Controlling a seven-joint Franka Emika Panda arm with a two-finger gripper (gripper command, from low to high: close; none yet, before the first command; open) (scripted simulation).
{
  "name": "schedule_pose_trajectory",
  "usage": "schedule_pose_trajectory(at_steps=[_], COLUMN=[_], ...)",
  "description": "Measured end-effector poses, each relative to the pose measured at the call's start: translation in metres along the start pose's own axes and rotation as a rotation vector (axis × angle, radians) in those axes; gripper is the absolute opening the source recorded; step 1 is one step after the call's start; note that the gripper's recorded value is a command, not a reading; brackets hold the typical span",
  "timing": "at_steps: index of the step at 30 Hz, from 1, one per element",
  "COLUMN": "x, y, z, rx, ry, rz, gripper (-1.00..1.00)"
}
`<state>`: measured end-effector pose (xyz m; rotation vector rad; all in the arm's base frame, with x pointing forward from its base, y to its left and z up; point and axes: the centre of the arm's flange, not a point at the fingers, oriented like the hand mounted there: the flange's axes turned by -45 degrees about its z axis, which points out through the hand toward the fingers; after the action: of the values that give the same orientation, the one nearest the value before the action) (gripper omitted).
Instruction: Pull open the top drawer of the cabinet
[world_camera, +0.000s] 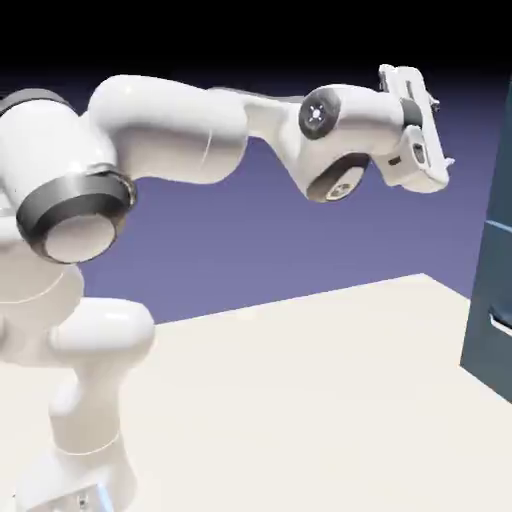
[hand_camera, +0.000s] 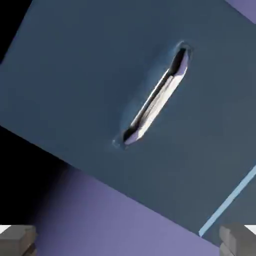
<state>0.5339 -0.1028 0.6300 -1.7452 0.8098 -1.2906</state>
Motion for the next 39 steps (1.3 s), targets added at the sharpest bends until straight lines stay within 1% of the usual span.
schedule_pose_trajectory(at_steps=[10,20,26,32,39], x=[0.03,0.037,0.032,0.022,0.035], y=[0.026,0.045,0.044,0.031,0.031], z=[0.055,0.112,0.141,0.166,0.201], rx=[0.02,0.033,0.056,0.101,0.101], ry=[0.078,0.163,0.215,0.263,0.266], rz=[0.235,0.395,0.453,0.486,0.492], gripper=[0.0,0.0,0.0,0.0,0.0])
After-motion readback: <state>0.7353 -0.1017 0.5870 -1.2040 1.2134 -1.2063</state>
